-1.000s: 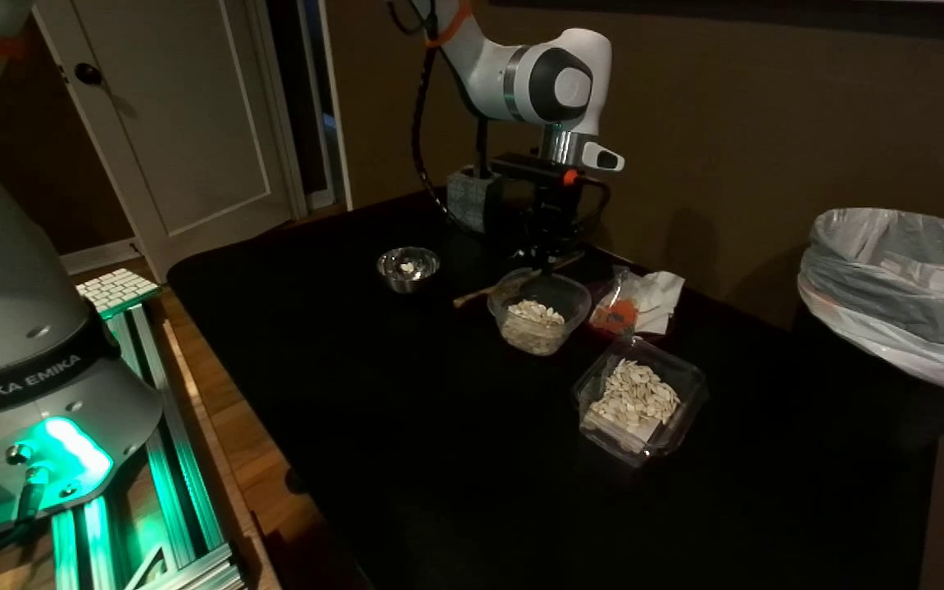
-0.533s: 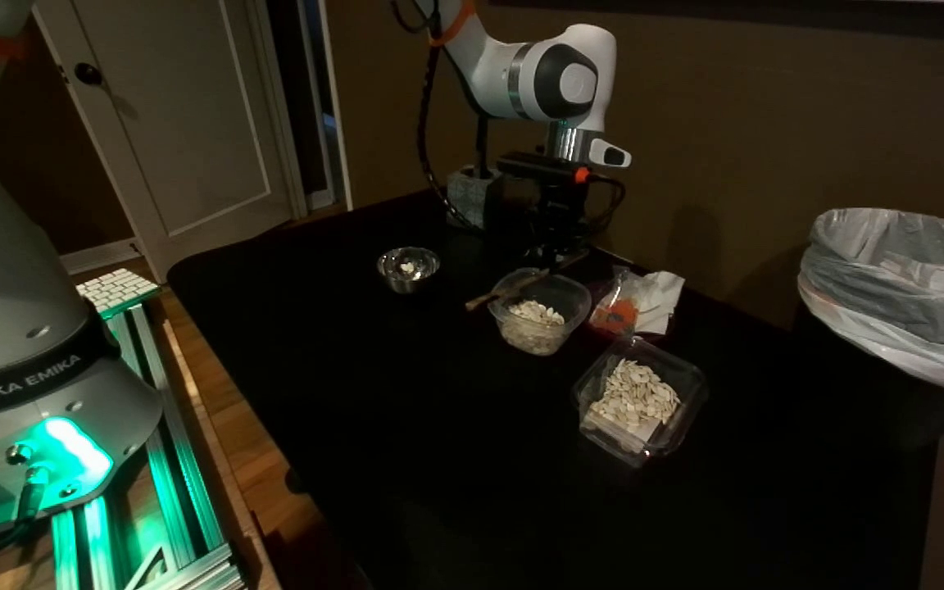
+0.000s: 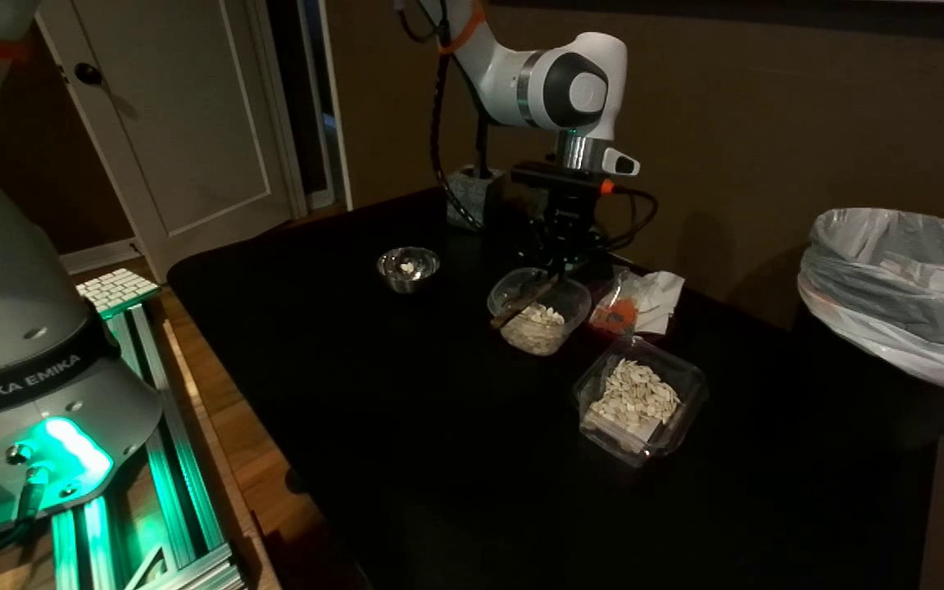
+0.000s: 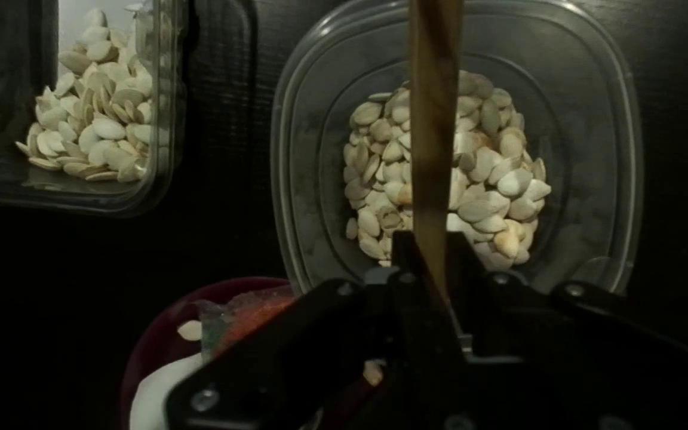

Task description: Put the wooden spoon on top of the clear container on the left.

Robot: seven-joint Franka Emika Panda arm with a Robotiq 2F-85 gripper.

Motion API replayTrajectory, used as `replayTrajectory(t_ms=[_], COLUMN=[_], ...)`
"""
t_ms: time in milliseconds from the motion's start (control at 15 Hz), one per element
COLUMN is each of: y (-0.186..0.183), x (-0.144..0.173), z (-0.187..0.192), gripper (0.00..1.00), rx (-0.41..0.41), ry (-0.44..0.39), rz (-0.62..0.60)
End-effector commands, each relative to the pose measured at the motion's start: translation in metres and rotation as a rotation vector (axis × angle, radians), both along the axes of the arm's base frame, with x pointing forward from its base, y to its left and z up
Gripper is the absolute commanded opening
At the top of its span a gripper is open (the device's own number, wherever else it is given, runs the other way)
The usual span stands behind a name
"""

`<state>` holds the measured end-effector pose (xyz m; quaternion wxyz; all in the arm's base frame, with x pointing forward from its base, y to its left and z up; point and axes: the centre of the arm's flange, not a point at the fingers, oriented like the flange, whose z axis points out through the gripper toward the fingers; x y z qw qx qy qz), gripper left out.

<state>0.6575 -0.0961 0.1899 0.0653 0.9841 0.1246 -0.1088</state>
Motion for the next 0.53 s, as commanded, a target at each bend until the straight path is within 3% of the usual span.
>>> replayTrajectory(t_ms=[0,133,200,267,467], y=[0.0058,0.0112,0.0127,0.0138,0.013], x=[0.0164,0.0192,0.0196,0.0202,0.0199], z=[-0.0105,-0.0098,-0.0098,-0.0095,-0.0059], gripper=[0.04,0.04,0.41,0.43,0.64], rx=[0.024,0.041,0.047,0.047,0.046], ry=[-0.019,-0.024,-0.019,-0.019,-0.023], rz=[0.058,0.054,0.047,0.04,0.026])
